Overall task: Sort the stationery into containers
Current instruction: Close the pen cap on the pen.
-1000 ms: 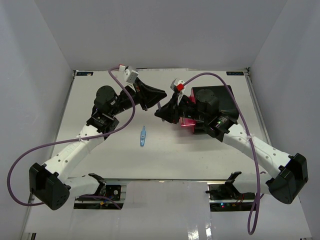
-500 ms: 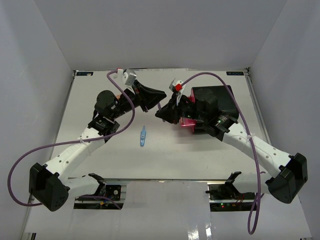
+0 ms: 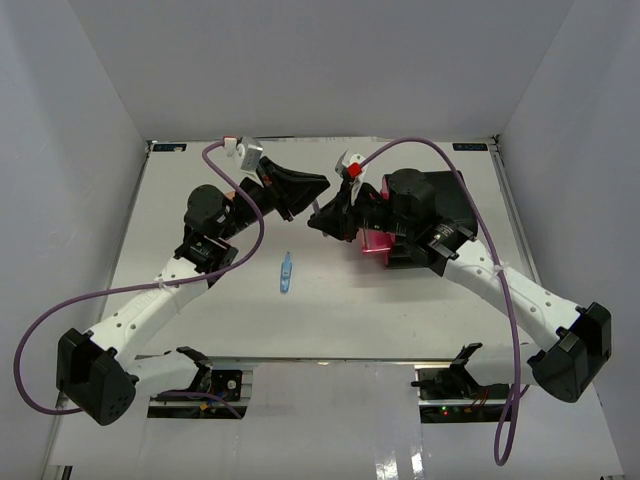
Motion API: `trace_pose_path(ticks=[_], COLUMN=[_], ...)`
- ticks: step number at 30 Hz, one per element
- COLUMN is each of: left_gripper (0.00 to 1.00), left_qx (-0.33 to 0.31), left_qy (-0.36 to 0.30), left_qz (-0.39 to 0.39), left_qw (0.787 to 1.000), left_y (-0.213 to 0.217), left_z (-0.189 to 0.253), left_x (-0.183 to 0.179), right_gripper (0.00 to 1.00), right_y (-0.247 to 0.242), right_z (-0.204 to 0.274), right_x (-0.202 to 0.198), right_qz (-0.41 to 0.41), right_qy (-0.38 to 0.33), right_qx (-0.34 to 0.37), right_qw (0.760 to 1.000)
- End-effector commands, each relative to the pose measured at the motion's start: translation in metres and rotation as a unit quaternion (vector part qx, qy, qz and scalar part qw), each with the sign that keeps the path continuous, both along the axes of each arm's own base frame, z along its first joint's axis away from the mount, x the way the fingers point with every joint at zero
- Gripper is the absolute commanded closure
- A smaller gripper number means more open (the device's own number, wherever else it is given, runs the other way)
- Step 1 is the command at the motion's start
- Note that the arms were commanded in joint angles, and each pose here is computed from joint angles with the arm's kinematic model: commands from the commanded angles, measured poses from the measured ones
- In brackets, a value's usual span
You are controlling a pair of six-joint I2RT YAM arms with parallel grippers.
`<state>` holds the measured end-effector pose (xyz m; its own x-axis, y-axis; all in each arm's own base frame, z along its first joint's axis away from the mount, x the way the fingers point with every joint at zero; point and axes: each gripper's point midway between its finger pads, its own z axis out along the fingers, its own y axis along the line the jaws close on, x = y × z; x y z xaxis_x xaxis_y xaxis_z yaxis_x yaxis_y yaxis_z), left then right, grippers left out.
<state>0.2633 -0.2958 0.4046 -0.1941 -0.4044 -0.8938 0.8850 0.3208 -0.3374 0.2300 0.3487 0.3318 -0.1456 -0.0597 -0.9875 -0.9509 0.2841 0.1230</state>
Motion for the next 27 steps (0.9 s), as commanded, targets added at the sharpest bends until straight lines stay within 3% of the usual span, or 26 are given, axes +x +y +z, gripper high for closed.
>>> trace_pose_path(ticks=[1, 12, 27], left_gripper=[1.0, 1.0, 1.0], left_qx=[0.1, 0.151, 0.161], left_qy=[0.137, 0.173, 0.201], left_qz=[-0.096, -0.083, -0.09], left_qw=[0.981, 0.97, 0.962], left_y=[-0.024, -0.024, -0.036], left_z=[-0.093, -0.126, -0.154], left_x=[-0.03, -0.024, -0.027], right_gripper=[0.92, 0.92, 0.92], right_y=[-0.021, -0.033, -0.041], right_z=[0.167, 0.189, 0.22], right_x=[0.011, 0.021, 0.028], right_qz=[-0.049, -0.067, -0.067], right_qy=[-0.194, -0.216, -0.237], right_qx=[0.183, 0.192, 0.221], right_qw=[0.963, 0.955, 0.944])
